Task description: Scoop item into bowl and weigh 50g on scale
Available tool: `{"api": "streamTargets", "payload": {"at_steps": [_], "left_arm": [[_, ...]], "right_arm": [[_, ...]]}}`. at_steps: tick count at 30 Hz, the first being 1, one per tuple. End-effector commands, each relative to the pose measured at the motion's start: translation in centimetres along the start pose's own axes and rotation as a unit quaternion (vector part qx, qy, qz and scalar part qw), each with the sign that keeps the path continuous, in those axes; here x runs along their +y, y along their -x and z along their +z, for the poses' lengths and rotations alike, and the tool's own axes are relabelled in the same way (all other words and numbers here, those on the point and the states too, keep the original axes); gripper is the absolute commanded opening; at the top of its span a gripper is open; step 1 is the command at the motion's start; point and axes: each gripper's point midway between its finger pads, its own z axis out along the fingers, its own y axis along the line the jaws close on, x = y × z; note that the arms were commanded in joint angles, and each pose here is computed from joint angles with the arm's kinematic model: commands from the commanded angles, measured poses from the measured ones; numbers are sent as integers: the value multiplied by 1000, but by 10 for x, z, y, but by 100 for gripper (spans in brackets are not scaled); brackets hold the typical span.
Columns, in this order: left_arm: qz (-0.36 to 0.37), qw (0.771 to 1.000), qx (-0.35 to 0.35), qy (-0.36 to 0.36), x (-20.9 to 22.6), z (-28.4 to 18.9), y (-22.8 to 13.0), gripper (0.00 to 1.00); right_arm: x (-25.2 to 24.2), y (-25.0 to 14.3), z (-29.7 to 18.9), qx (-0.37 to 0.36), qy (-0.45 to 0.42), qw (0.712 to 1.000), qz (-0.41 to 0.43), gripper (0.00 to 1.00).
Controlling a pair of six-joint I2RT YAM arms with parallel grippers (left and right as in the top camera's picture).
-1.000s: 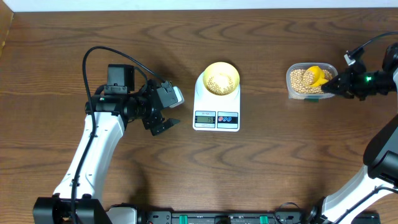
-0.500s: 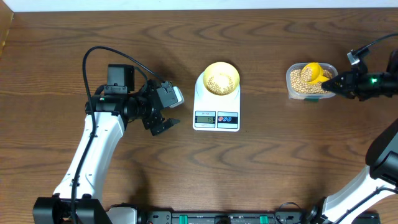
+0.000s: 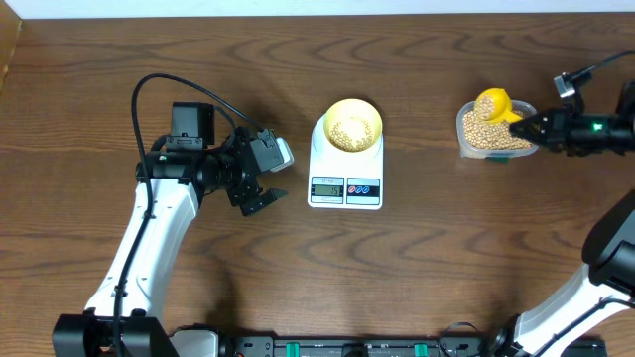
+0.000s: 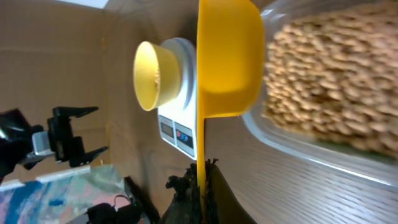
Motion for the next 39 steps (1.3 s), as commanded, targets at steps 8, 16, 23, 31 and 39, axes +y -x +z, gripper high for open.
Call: {"api": "streamTargets", "payload": {"at_steps": [8,16,23,31,39], "left_arm": [[-2,1000,-9,1,-1,-4,4,98],[-2,1000,-9,1,-1,-4,4,98],[-2,1000,-9,1,-1,-4,4,98],[-2,1000,-9,1,-1,-4,4,98],[-2,1000,-9,1,-1,-4,4,98]], "right_arm": [[53,-4,45,33,87,995,-36,1],[83,-19,86,87,94,990,-54,1],[101,-25,118,131,43,987,-84,1],[121,-22,142,154,-71,974,-149,1],[130,-26,170,165,-209,929,-258,1]]}}
